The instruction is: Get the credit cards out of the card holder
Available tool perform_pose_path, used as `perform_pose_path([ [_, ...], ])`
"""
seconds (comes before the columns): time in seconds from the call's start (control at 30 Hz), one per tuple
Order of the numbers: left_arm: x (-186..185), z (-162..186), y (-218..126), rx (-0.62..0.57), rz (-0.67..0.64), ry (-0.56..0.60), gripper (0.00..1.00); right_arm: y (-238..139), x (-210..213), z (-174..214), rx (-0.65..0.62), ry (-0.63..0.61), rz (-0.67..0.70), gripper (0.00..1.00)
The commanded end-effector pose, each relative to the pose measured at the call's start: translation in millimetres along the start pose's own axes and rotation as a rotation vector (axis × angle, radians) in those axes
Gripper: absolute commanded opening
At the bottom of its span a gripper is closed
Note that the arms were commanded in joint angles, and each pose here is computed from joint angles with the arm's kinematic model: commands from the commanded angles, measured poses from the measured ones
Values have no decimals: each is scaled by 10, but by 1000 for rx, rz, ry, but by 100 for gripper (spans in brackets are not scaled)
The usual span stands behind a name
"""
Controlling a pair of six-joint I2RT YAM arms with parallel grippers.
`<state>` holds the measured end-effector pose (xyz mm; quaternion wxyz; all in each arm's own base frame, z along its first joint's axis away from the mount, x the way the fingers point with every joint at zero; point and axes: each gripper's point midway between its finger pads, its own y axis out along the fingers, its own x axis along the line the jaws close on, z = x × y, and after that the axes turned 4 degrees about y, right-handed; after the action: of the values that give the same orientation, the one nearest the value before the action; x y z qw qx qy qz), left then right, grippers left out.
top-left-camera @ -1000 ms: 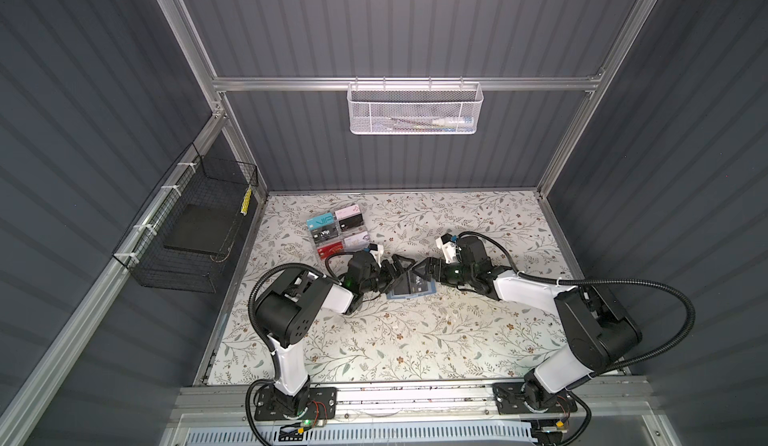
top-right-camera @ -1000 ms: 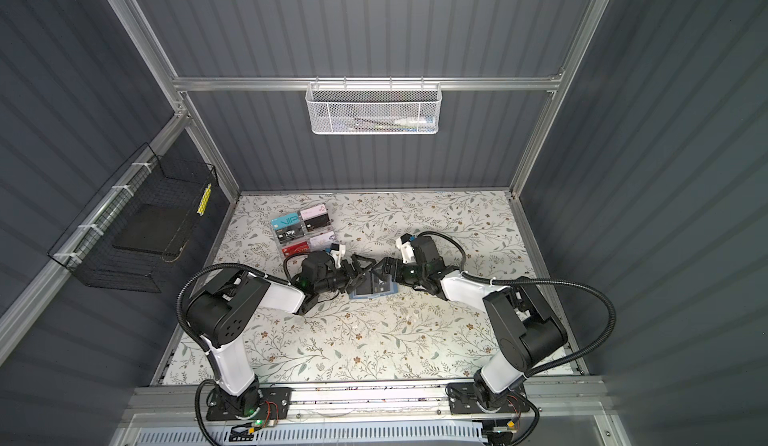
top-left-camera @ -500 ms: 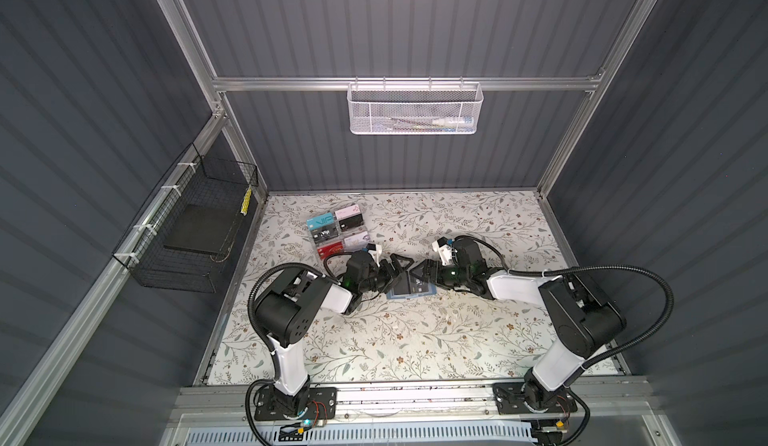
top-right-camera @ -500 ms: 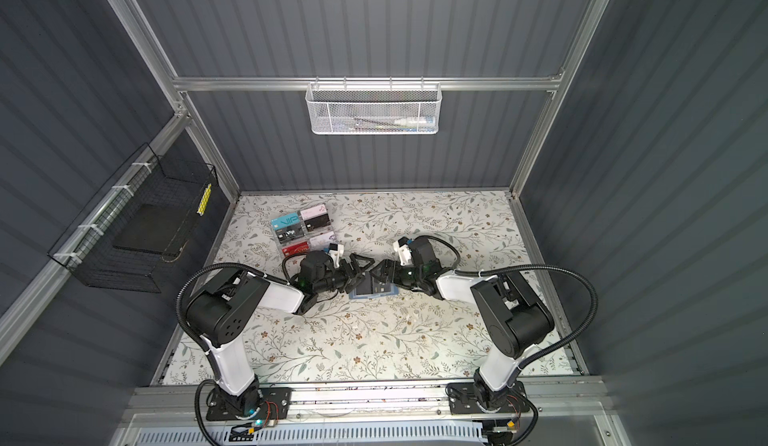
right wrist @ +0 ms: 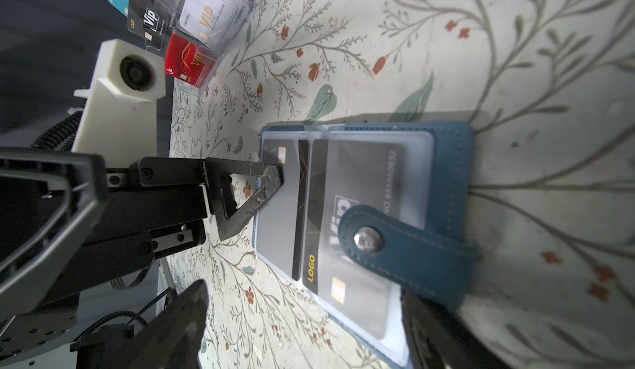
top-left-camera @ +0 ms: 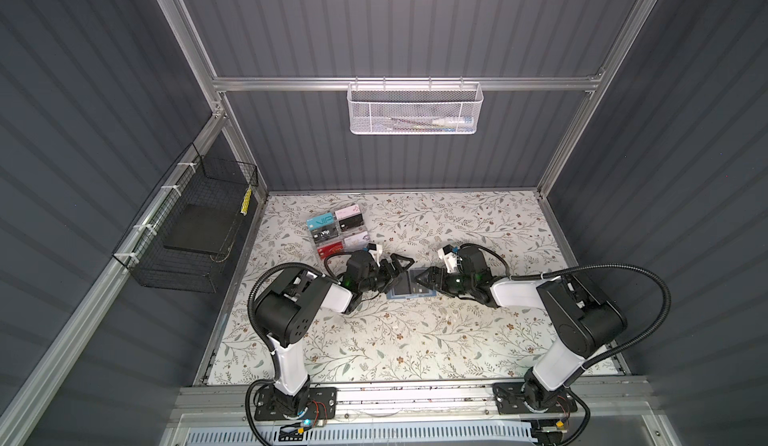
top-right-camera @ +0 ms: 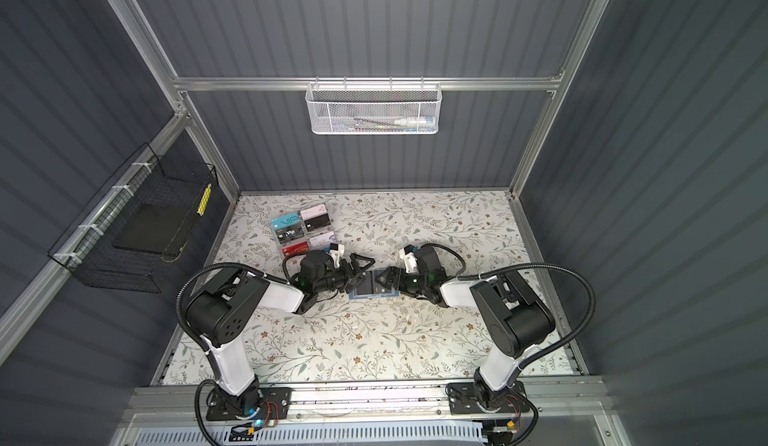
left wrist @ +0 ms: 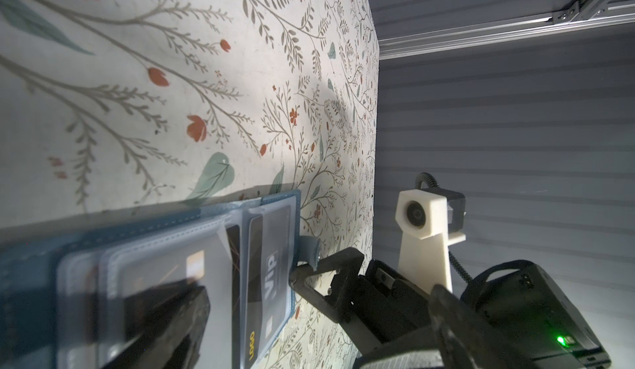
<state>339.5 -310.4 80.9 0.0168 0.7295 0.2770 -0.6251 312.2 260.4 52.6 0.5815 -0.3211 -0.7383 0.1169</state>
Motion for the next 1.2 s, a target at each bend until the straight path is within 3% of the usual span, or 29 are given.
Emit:
perform_pose_path([
  [0.0, -52, -20, 33, 17, 10, -2, 100, 7, -83, 39, 3, 19, 5, 88],
  [0.97, 160, 163, 280, 86, 1, -77, 99, 33, -285, 207, 4, 66, -6, 88],
  [1.17, 184, 194, 313, 89, 3, -79, 94, 34, -295, 214, 3, 69, -8, 87],
])
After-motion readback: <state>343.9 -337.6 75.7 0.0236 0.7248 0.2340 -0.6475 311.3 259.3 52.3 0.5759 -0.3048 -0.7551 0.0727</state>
